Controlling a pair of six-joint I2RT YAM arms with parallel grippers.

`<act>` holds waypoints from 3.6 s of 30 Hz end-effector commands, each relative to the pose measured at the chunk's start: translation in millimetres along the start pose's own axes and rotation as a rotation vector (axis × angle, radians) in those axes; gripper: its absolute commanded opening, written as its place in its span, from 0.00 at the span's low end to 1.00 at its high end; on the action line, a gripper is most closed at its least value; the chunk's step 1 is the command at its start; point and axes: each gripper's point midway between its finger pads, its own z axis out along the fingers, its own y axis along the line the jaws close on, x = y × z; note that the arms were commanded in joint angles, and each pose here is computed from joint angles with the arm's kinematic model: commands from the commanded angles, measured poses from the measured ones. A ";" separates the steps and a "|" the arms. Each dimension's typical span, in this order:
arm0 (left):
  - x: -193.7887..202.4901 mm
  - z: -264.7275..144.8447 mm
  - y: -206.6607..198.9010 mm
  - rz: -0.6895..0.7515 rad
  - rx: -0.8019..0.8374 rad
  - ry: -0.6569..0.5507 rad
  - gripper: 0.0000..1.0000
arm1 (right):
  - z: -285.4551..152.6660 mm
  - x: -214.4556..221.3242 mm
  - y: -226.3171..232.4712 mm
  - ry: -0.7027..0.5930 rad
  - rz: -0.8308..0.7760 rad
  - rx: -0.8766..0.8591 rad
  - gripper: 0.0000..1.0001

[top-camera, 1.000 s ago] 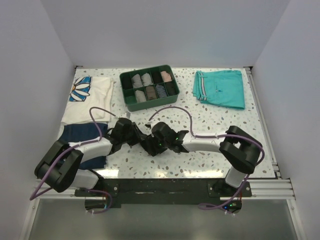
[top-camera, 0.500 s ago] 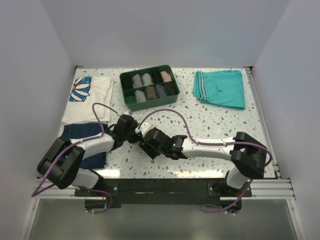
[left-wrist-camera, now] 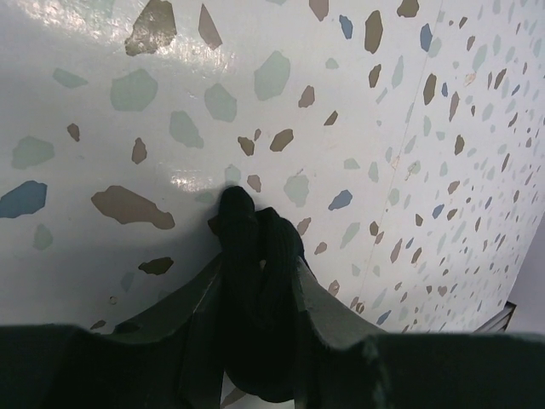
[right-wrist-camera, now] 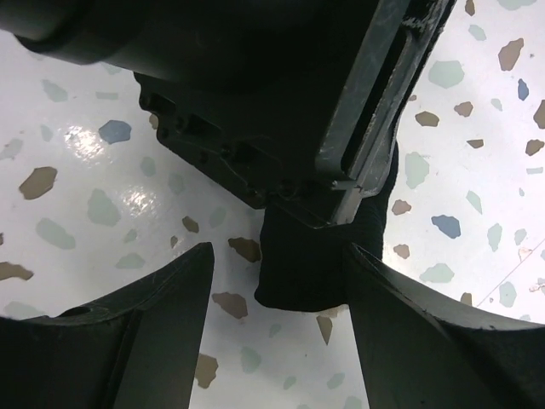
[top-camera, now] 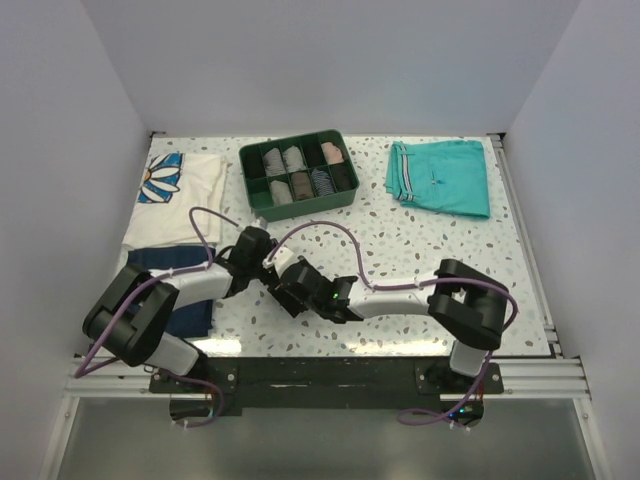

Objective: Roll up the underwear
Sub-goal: Roll the underwear to the center of the board, then pick up the underwear from the center of the board, then place the underwear in the storage box.

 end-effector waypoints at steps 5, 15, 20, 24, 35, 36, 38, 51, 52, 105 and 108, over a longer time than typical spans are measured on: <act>18.0 1.8 31.5 -0.013 -0.103 0.077 0.01 | 14.1 22.7 -14.7 0.035 -0.010 0.116 0.63; 9.8 -2.7 35.8 -0.032 -0.081 0.071 0.01 | 20.9 84.2 -34.8 0.194 -0.011 0.235 0.54; 8.8 -5.1 38.6 -0.037 -0.073 0.068 0.01 | 21.1 107.8 -39.8 0.260 0.009 0.258 0.46; 7.5 -7.8 40.6 -0.044 -0.064 0.058 0.02 | 18.8 128.5 -43.0 0.313 0.020 0.269 0.33; -21.7 -21.4 32.2 -0.029 -0.033 -0.029 0.25 | 15.5 155.7 -33.2 0.391 0.073 0.221 0.00; -24.5 -23.1 33.2 -0.028 -0.038 -0.036 0.29 | 13.6 155.0 -30.2 0.391 0.081 0.203 0.00; -35.6 -28.5 28.3 -0.015 -0.024 -0.073 0.42 | 12.2 152.7 -29.3 0.385 0.093 0.196 0.00; -89.1 -67.6 17.2 0.025 -0.104 -0.243 0.66 | -10.2 115.3 -32.7 0.308 0.152 0.183 0.00; -91.2 -72.0 15.8 0.027 -0.100 -0.255 0.66 | -13.0 108.8 -34.2 0.300 0.157 0.181 0.00; -126.4 -126.9 77.7 0.063 -0.140 -0.229 0.68 | 70.3 -222.8 -179.2 -0.063 0.192 0.408 0.00; -127.4 -125.6 77.2 0.062 -0.133 -0.226 0.68 | 78.6 -220.0 -175.2 -0.060 0.179 0.387 0.00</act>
